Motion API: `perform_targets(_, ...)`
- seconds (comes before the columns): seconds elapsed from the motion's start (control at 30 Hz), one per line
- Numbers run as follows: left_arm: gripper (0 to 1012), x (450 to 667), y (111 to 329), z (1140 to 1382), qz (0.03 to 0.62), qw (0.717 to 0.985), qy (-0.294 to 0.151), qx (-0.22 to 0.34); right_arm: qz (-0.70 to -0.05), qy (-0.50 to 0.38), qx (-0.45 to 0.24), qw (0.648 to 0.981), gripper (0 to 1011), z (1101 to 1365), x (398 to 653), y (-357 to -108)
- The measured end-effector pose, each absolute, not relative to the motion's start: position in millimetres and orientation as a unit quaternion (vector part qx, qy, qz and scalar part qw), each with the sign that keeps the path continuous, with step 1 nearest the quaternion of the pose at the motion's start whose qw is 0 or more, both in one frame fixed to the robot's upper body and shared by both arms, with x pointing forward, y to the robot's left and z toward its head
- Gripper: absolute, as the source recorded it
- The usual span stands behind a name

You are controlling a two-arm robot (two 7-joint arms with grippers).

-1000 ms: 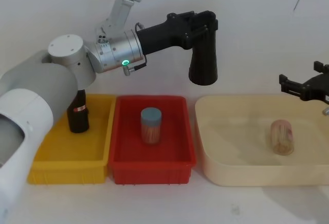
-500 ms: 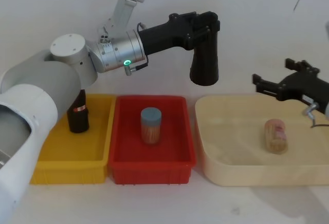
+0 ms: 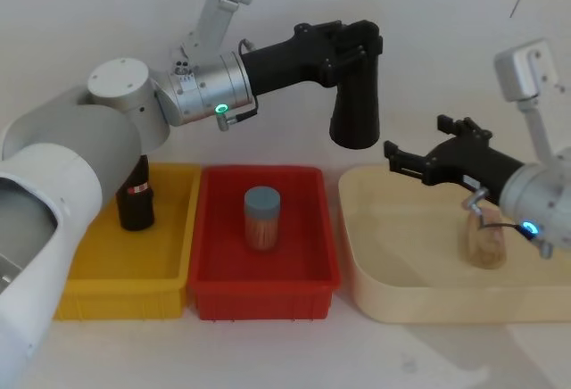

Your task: Pick up the garbage bag with the one hand and transfer it to the other hand.

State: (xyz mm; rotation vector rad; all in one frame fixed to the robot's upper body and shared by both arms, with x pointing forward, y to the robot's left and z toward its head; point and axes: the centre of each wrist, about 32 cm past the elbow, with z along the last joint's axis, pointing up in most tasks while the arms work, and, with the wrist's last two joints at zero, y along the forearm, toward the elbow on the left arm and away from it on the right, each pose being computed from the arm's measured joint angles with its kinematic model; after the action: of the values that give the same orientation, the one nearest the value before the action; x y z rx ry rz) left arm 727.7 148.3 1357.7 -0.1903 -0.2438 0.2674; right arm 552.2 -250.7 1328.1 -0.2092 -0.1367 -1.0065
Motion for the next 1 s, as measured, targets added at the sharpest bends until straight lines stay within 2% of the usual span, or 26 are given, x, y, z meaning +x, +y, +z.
perform_targets(0.33, 387, 728, 148, 1358, 0.133, 0.979, -0.121, -0.094, -0.496, -0.069, -0.095, 0.86, 999, 1319, 570, -225)
perform_targets(1.0, 387, 728, 148, 1358, 0.133, 0.979, -0.122, -0.094, -0.481, -0.09, -0.071, 0.869, 999, 1327, 591, -191)
